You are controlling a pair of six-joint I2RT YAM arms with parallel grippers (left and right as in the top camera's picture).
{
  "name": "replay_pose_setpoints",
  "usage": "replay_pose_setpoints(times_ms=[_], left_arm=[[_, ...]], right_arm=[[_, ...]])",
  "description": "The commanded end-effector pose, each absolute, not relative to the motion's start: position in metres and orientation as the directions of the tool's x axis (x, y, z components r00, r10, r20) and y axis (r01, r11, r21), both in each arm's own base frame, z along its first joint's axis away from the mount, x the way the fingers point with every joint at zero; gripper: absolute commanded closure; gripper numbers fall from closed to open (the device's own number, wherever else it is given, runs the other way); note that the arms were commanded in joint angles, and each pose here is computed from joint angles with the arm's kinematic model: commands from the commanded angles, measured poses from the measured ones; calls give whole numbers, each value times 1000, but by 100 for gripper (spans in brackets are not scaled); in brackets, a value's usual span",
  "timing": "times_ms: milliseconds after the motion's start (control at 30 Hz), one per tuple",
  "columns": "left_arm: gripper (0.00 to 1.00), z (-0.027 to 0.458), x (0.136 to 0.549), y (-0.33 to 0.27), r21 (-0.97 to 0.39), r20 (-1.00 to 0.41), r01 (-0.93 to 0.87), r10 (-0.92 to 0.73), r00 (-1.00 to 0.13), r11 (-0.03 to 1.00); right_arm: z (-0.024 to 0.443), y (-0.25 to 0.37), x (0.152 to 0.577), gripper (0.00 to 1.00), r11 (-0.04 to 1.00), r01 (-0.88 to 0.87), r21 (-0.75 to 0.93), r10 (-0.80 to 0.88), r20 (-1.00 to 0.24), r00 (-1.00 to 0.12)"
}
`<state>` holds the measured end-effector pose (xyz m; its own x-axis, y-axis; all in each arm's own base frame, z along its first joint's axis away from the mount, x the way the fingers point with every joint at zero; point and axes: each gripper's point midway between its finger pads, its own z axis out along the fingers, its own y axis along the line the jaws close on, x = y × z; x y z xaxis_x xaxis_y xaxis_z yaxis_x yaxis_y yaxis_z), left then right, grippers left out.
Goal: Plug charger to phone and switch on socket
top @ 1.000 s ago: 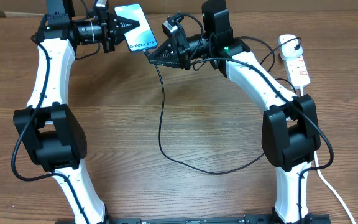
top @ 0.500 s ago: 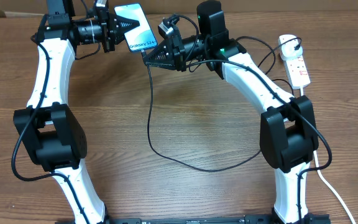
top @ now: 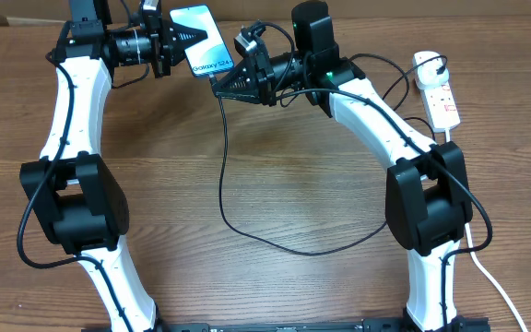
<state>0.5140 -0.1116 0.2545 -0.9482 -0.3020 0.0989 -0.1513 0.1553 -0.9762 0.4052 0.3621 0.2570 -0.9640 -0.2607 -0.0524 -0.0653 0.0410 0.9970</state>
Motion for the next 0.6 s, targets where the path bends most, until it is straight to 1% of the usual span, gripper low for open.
replay_pose_setpoints(times_ms=[0, 167, 300, 333, 400, 467, 567], left_arm=[[96, 276, 500, -118, -992, 74, -94, -211, -975, 87], [96, 272, 505, -107, -992, 21, -51, -243, -970, 115], [96, 264, 512, -100, -985, -4, -46, -290, -957, 164], [96, 261, 515, -98, -982, -21, -38, -305, -952, 186], [96, 255, 518, -96, -975, -34, -40, -324, -946, 219], [96, 246, 518, -94, -965, -28, -64, -342, -939, 254], [96, 232, 515, -90, -947, -18, -100, -361, -932, 306]], right_arm=[[272, 343, 436, 96, 67, -112, 991, -121, -103, -987], [253, 327, 450, 96, 130, -90, 987, -54, -84, -995], [214, 309, 457, 96, 275, -32, 961, 28, -41, -999], [200, 303, 457, 96, 332, -25, 943, 43, -42, -998], [184, 296, 457, 96, 402, -7, 916, 70, -38, -997], [161, 284, 459, 96, 510, 35, 859, 120, -30, -992], [119, 254, 458, 96, 704, 145, 695, 223, -21, -975]])
